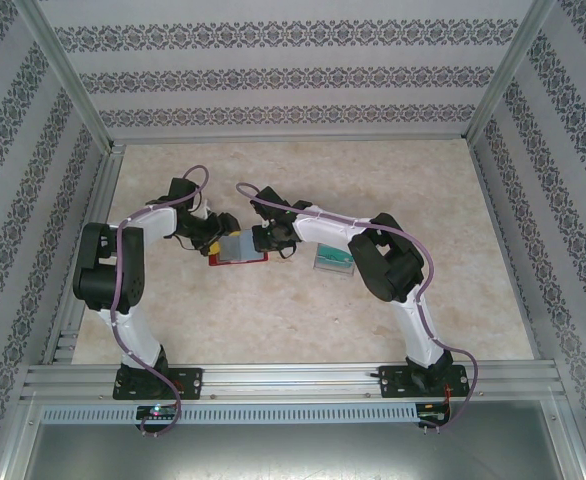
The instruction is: Take the credit cards out of the card holder
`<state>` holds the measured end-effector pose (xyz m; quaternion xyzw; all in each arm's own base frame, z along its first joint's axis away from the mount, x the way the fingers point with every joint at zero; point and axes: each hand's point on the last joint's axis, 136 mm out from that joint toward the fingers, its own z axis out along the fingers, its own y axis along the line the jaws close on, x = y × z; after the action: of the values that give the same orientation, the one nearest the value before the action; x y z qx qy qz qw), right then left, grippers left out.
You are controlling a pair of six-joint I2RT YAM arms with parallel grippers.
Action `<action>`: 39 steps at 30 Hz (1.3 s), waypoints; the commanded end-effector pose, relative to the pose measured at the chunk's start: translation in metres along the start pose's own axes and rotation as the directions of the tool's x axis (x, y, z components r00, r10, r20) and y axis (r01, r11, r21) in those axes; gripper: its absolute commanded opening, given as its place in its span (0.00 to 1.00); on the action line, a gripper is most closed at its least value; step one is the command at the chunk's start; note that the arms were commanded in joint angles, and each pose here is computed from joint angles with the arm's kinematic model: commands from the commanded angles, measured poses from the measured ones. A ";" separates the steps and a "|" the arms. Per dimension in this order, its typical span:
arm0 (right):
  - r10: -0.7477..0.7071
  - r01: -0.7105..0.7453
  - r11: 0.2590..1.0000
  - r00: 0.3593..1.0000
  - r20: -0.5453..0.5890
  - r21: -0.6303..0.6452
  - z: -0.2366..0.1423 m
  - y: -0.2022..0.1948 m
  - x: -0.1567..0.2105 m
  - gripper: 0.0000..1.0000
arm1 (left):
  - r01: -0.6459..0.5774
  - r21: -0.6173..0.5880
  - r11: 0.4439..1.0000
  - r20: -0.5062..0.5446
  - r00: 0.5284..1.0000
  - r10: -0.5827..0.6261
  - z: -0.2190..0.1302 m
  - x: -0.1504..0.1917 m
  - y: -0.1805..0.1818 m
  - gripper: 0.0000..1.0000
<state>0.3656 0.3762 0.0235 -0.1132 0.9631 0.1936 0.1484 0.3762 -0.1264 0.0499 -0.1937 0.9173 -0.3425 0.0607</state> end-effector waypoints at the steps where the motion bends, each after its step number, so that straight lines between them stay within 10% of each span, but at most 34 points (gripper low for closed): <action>1: 0.012 -0.011 1.000 0.999 -0.048 0.003 0.009 0.002 0.013 0.21 | -0.002 0.063 0.998 -0.034 0.999 0.004 0.007 0.006 -0.010 0.71; 22: 0.052 -0.052 0.999 0.999 -0.011 -0.007 0.004 -0.002 0.005 0.22 | -0.077 0.216 0.973 -0.018 0.996 0.083 -0.005 0.008 -0.069 0.70; 39: 0.085 -0.084 0.996 0.988 0.128 -0.016 -0.039 -0.006 -0.026 0.24 | 0.046 0.052 0.998 0.138 0.989 -0.053 -0.046 -0.020 -0.005 0.59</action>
<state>0.3733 0.3593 0.0363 -0.0742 0.9620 0.2009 0.1693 0.3993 -0.1092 0.1000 -0.2138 0.8892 -0.3809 0.1365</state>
